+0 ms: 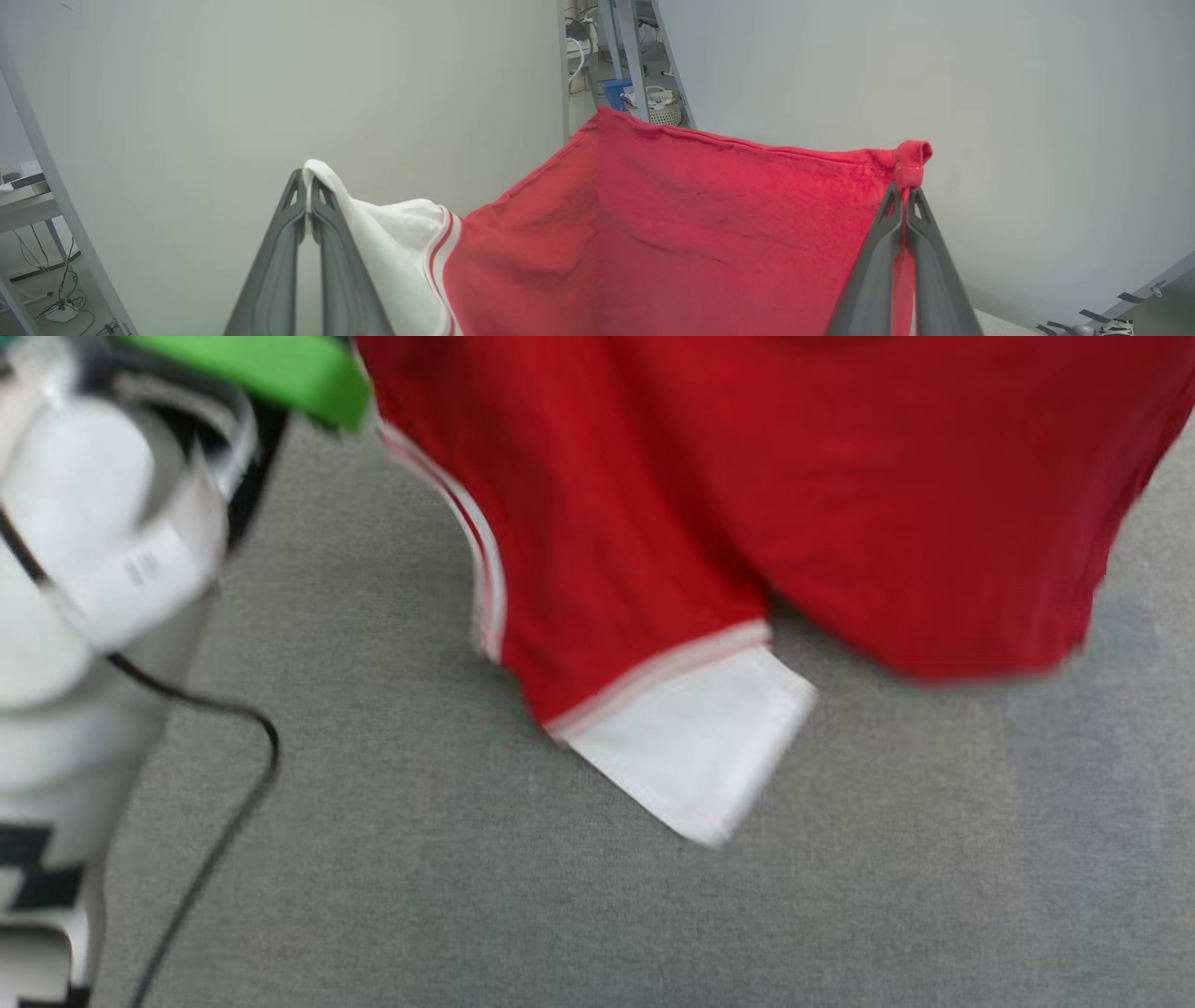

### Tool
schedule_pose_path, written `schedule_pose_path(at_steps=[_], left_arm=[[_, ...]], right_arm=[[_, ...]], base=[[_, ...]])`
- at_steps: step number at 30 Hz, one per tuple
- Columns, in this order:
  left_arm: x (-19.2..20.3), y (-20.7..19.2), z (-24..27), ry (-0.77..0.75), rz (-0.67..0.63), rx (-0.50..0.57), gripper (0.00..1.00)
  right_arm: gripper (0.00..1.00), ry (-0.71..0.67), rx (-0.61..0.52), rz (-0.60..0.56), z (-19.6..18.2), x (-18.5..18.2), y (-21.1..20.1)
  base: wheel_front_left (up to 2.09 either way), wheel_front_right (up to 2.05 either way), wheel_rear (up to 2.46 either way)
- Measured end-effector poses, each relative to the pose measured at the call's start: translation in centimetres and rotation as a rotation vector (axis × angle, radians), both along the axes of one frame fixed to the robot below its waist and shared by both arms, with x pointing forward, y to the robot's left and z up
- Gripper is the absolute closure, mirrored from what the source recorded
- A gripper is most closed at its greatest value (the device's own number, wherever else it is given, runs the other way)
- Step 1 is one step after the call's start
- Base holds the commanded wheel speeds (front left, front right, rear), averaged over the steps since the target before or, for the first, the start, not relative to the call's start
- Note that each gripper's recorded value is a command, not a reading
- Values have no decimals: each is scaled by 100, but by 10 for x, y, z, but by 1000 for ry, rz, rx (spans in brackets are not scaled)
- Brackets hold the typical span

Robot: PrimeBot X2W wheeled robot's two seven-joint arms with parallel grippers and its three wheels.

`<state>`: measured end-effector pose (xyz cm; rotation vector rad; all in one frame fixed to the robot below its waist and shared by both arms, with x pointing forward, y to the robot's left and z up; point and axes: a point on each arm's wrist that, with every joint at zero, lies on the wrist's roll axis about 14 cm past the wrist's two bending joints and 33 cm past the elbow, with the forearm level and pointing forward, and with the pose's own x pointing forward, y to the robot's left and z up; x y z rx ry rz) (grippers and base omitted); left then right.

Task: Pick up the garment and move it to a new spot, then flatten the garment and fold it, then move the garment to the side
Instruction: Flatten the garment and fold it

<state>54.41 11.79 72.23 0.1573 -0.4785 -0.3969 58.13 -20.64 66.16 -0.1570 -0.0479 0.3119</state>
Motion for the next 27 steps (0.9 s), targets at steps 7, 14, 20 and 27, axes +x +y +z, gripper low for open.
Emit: schedule_pose_path(at_steps=[7,14,20,27], left_arm=[[51,-8,75,-144,-4,31,100],[78,-13,136,-286,-1,28,100],[110,-6,132,-266,31,32,100],[152,5,66,-143,59,39,100]], right_arm=[[100,-176,-9,-56,71,46,-2],[100,-314,-36,-119,128,79,-8],[100,-339,-62,-154,129,107,-13],[100,-239,-50,-145,59,138,-12]], base=[[0,0,0],[0,0,0],[0,0,0],[0,0,0]])
